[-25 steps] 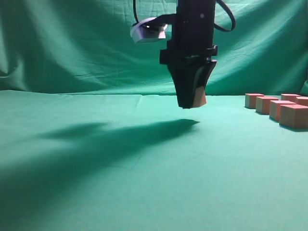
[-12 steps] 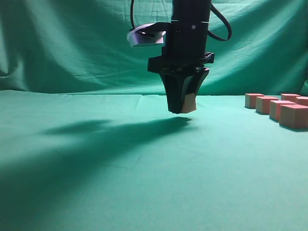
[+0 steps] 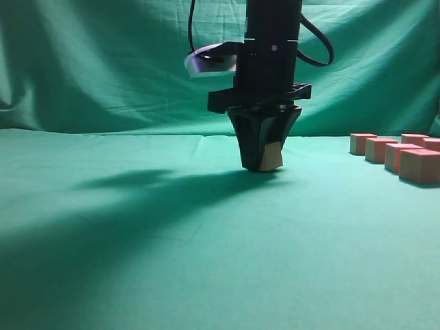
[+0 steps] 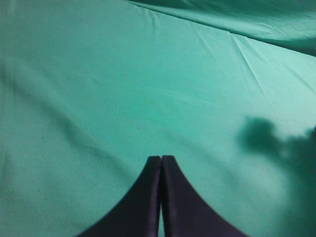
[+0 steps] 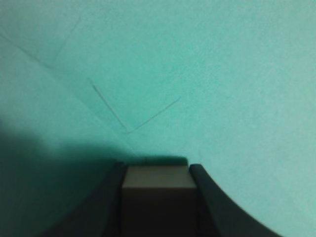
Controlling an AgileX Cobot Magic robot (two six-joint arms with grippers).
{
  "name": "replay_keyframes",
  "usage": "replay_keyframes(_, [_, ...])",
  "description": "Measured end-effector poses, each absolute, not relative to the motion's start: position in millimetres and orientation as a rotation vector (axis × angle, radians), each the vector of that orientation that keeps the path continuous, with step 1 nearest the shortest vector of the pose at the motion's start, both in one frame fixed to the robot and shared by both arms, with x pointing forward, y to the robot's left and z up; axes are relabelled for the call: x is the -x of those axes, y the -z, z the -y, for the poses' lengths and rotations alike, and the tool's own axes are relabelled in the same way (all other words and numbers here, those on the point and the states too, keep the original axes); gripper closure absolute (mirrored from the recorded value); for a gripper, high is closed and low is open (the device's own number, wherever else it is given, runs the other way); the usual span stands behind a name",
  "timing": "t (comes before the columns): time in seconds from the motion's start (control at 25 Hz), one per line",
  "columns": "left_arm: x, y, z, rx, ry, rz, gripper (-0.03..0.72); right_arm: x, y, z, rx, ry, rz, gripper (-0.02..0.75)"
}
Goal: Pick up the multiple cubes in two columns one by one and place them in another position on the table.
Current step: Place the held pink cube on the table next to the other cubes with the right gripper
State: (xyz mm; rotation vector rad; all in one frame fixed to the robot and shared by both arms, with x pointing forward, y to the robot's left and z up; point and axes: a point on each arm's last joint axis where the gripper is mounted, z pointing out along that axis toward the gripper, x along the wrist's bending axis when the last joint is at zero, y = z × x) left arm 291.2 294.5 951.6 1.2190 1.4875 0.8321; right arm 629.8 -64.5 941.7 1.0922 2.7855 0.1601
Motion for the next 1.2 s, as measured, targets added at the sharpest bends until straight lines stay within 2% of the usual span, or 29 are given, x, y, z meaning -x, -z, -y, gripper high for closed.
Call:
replay_keyframes(0.2, [-291, -952, -295, -1.219, -0.832, -1.488, 0.688, -630, -941, 65, -1.118, -0.154, -2.771, 0.474])
replay_keyframes(0.4, [-291, -952, -295, -1.219, -0.832, -1.488, 0.688, -631, -941, 66, -1.139, -0.142, -2.75, 0.175])
replay_keyframes(0.48, [-291, -952, -295, -1.219, -0.832, -1.488, 0.688, -632, -944, 66, -1.145, -0.136, -2.751, 0.095])
replay_keyframes(0.6, [-291, -952, -295, -1.219, -0.832, -1.488, 0.688, -634, -952, 65, -1.18, -0.121, -2.744, 0.095])
replay_keyframes(0.64, [-291, -952, -295, -1.219, -0.832, -1.488, 0.688, -635, -957, 64, -1.187, -0.124, -2.738, 0.052])
replay_keyframes(0.72, [-291, -952, -295, -1.219, -0.832, -1.488, 0.688, -638, -969, 63, -1.196, -0.131, -2.727, 0.069])
replay_keyframes(0.92, [-291, -952, -295, -1.219, -0.832, -1.488, 0.688, -645, -1011, 59, -1.205, -0.226, -2.659, 0.069])
replay_keyframes(1.12, [-291, -952, -295, -1.219, -0.832, -1.488, 0.688, -632, -1060, 68, -1.237, -0.334, -2.572, 0.069])
replay_keyframes(1.2, [-291, -952, -295, -1.219, -0.832, -1.488, 0.688, -621, -1085, 78, -1.241, -0.358, -2.516, 0.129])
